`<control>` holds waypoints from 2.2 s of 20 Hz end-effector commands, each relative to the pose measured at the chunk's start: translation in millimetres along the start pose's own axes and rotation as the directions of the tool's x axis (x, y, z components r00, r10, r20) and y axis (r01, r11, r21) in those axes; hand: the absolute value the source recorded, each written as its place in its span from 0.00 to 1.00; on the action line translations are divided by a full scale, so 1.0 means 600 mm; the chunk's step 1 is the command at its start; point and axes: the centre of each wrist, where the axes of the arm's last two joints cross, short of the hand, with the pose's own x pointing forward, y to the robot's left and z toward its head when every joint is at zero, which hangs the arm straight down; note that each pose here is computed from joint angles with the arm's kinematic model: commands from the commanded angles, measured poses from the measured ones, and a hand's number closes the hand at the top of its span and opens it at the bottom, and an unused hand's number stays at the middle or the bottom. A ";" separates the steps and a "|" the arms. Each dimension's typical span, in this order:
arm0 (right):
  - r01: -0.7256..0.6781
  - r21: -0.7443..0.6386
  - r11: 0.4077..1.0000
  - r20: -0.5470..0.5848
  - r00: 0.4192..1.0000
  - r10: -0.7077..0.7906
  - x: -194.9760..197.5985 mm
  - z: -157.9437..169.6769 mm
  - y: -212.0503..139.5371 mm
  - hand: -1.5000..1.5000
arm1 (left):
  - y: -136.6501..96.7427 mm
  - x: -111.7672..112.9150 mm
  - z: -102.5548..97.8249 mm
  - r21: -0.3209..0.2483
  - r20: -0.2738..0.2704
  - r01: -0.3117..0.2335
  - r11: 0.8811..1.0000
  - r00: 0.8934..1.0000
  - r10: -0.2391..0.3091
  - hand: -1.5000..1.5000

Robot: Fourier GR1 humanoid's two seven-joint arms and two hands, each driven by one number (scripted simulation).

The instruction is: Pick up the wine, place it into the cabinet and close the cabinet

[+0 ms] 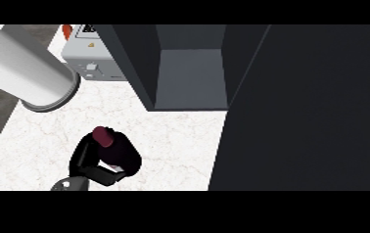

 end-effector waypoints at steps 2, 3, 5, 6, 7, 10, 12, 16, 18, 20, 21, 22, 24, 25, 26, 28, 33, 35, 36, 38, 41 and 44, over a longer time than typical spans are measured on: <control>0.021 -0.003 1.000 0.071 0.997 -0.020 0.044 0.054 -0.004 0.00 | -0.061 0.006 0.019 0.000 0.066 -0.052 0.999 0.996 0.052 1.00; 0.017 0.002 1.000 0.068 0.998 -0.017 0.057 0.052 -0.011 0.00 | -0.065 0.015 0.004 -0.024 0.070 -0.072 0.997 0.995 0.073 1.00; 0.043 -0.014 0.999 0.062 0.997 -0.042 0.044 0.055 -0.005 0.00 | -0.096 0.034 -0.007 -0.028 0.064 -0.066 0.997 0.996 0.068 1.00; 0.029 0.002 1.000 0.055 0.998 -0.029 0.055 0.060 -0.010 0.00 | -0.104 0.023 -0.008 -0.026 0.070 -0.062 0.998 0.995 0.064 1.00; 0.027 -0.012 1.000 0.079 0.997 -0.026 0.056 0.054 -0.012 0.00 | -0.112 0.045 -0.012 -0.042 0.073 -0.065 0.997 0.995 0.068 1.00; 0.024 -0.016 1.000 0.072 0.997 -0.023 0.058 0.037 -0.012 0.00 | -0.127 0.064 -0.017 -0.055 0.068 -0.066 0.996 0.995 0.070 1.00; 0.013 -0.008 1.000 0.057 0.998 -0.013 0.055 0.052 -0.014 0.00 | -0.159 0.078 -0.005 -0.076 0.059 -0.096 0.993 0.993 0.100 1.00; 0.039 -0.015 0.999 0.073 0.997 -0.038 0.062 0.061 -0.018 0.00 | -0.204 0.119 -0.042 -0.088 0.056 -0.080 0.993 0.995 0.085 1.00; 0.021 -0.011 1.000 0.061 0.998 -0.020 0.057 0.069 -0.016 0.00 | -0.223 0.129 -0.047 -0.048 0.106 -0.037 0.998 0.993 0.042 1.00; 0.028 0.003 1.000 0.058 0.998 -0.028 0.056 0.059 -0.017 0.00 | -0.233 0.124 -0.061 -0.054 0.092 -0.027 0.998 0.995 0.032 1.00; 0.043 -0.004 0.999 0.064 0.997 -0.043 0.068 0.073 -0.015 0.00 | -0.208 0.132 -0.057 -0.029 0.105 -0.002 1.000 0.994 0.005 1.00; 0.028 -0.004 1.000 0.057 0.998 -0.028 0.061 0.070 -0.021 0.00 | -0.245 0.140 -0.072 -0.012 0.120 0.013 1.000 0.993 -0.012 1.00; 0.036 -0.009 0.999 0.084 0.996 -0.035 0.053 0.065 -0.015 0.00 | -0.255 0.162 -0.072 0.007 0.121 0.001 1.000 0.993 -0.002 1.00; 0.022 -0.012 1.000 0.086 0.996 -0.021 0.067 0.071 -0.024 0.00 | -0.251 0.144 -0.101 0.022 0.152 0.036 0.999 0.988 -0.039 1.00; 0.018 0.005 1.000 0.052 0.998 -0.019 0.057 0.070 -0.017 0.00 | -0.254 0.133 -0.103 0.042 0.118 0.036 0.998 0.992 -0.041 1.00; 0.007 0.001 1.000 0.044 0.999 -0.007 0.061 0.079 -0.026 0.00 | -0.222 0.150 -0.097 0.070 0.129 0.059 0.996 0.989 -0.068 1.00; 0.007 -0.005 1.000 0.057 0.998 -0.006 0.050 0.078 -0.021 0.00 | -0.243 0.162 -0.149 0.066 0.116 0.137 0.988 0.983 -0.144 1.00; -0.002 -0.007 1.000 0.061 0.998 0.003 0.063 0.072 -0.030 0.00 | -0.242 0.173 -0.168 0.080 0.129 0.139 0.987 0.981 -0.148 1.00; 0.026 -0.028 0.999 0.044 0.999 -0.025 0.048 0.081 -0.022 0.00 | -0.252 0.160 -0.164 0.052 0.128 0.143 0.988 0.981 -0.148 1.00; 0.017 -0.010 1.000 0.060 0.998 -0.016 0.040 0.074 -0.016 0.00 | -0.255 0.163 -0.178 0.055 0.116 0.148 0.988 0.981 -0.153 1.00; 0.018 -0.007 1.000 0.067 0.998 -0.017 0.049 0.070 -0.024 0.00 | -0.252 0.161 -0.200 0.051 0.105 0.160 0.986 0.981 -0.165 1.00; 0.020 -0.021 1.000 0.057 0.998 -0.019 0.056 0.081 -0.027 0.00 | -0.235 0.137 -0.213 0.055 0.080 0.183 0.982 0.979 -0.187 1.00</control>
